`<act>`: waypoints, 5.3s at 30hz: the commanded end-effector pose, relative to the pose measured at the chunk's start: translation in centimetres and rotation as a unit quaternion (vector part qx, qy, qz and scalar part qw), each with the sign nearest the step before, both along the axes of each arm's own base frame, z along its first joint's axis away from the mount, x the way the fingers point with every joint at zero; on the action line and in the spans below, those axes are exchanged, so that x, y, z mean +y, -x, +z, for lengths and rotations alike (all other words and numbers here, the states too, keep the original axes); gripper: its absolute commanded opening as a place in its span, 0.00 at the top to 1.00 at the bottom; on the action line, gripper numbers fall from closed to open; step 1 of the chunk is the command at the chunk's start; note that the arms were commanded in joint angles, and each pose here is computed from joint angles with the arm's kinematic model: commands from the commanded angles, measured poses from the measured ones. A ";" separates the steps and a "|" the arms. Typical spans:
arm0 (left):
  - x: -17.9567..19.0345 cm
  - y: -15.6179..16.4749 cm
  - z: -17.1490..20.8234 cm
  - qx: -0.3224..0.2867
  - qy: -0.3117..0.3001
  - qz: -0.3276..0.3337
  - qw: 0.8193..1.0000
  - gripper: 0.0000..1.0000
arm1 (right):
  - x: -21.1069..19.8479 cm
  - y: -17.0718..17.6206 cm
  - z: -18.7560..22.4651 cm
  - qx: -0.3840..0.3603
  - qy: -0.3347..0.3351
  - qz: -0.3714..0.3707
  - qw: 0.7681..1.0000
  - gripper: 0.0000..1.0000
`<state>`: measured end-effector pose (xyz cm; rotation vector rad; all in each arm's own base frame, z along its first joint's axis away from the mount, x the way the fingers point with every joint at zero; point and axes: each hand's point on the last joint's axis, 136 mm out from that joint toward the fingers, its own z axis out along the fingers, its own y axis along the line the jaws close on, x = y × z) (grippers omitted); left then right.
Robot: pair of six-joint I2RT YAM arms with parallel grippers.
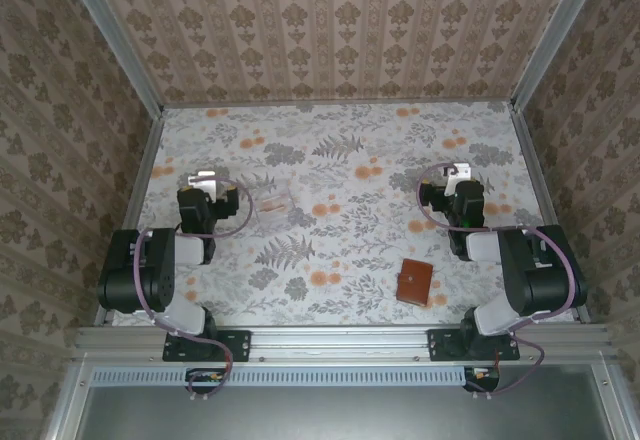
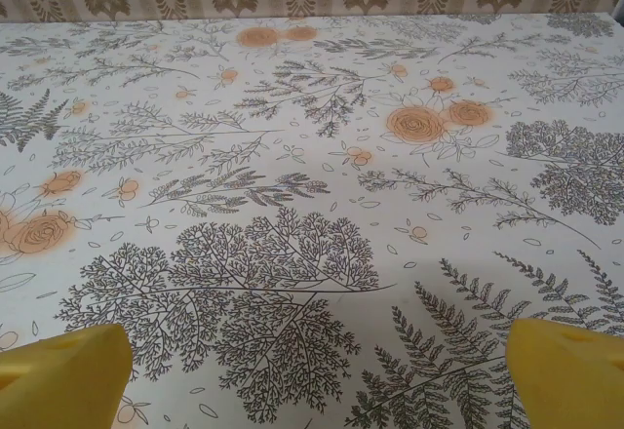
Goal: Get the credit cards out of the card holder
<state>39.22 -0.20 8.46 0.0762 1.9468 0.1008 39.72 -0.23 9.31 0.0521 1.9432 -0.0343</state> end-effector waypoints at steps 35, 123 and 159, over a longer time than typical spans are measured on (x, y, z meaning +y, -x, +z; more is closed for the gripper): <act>-0.3 -0.8 1.0 -0.011 0.005 -0.020 1.000 0.00 | 0.1 -0.3 0.5 -0.010 -0.001 0.007 1.000 0.00; -11.6 2.7 -0.9 0.389 0.173 0.096 0.900 0.70 | 5.0 2.1 9.0 0.122 -0.112 0.022 0.986 0.07; -26.7 -3.0 0.3 0.426 0.076 -0.038 0.901 0.96 | 4.6 2.2 9.4 0.119 -0.099 0.015 0.988 0.07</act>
